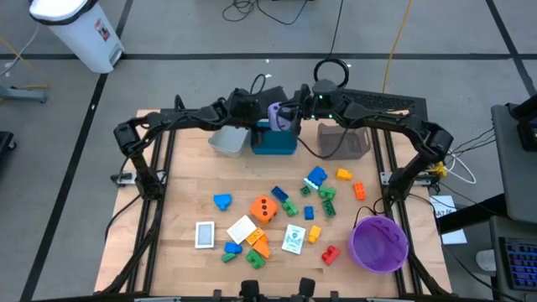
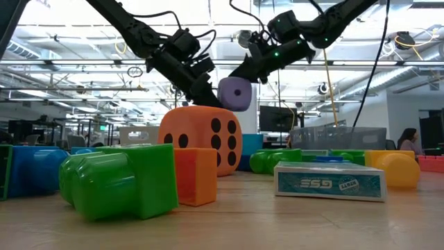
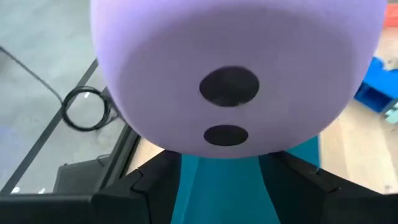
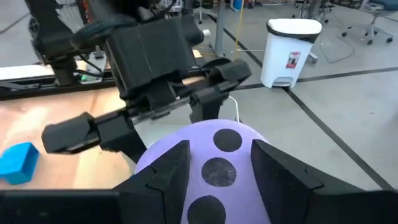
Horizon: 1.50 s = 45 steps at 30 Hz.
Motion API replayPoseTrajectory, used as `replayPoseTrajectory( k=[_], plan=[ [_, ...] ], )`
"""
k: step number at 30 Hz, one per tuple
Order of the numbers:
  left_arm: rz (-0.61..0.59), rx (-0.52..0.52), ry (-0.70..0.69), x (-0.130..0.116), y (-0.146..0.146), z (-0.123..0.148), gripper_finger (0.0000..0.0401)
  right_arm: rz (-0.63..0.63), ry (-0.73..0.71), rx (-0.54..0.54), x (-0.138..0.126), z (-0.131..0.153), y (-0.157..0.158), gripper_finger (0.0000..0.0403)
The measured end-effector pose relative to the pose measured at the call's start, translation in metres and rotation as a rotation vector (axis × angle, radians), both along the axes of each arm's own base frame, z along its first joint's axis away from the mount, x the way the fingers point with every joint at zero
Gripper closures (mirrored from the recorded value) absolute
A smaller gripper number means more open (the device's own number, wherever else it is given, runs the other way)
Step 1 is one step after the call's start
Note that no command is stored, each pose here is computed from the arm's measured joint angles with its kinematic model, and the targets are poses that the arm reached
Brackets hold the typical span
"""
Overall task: Pick & Place Toys
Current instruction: Put the purple dice into the blue bin
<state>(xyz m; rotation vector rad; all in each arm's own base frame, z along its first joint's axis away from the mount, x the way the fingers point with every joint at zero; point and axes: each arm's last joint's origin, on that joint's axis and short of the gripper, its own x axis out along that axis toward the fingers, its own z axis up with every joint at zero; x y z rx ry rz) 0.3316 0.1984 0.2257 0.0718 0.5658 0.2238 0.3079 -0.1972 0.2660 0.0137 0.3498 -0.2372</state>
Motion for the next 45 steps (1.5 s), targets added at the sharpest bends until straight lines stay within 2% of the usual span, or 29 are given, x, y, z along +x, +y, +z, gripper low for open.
replayPoseTrajectory(
  k=[16, 32, 36, 45],
  plan=[
    [0.000, -0.051, 0.052, 0.002, -0.003, -0.011, 0.0178, 0.012, 0.068, 0.060, 0.008, -0.023, -0.001, 0.0236],
    [-0.014, -0.069, 0.146, -0.004, -0.006, -0.018, 0.0178, -0.020, 0.186, 0.148, -0.004, -0.055, 0.005, 0.0236],
    [-0.031, -0.064, 0.089, -0.001, -0.006, -0.009, 0.0178, -0.028, 0.275, 0.164, -0.008, -0.066, 0.006, 0.0236],
    [-0.044, -0.034, 0.027, 0.005, -0.007, -0.004, 0.0178, -0.006, 0.288, 0.157, -0.009, -0.065, 0.008, 0.0236]
  ],
)
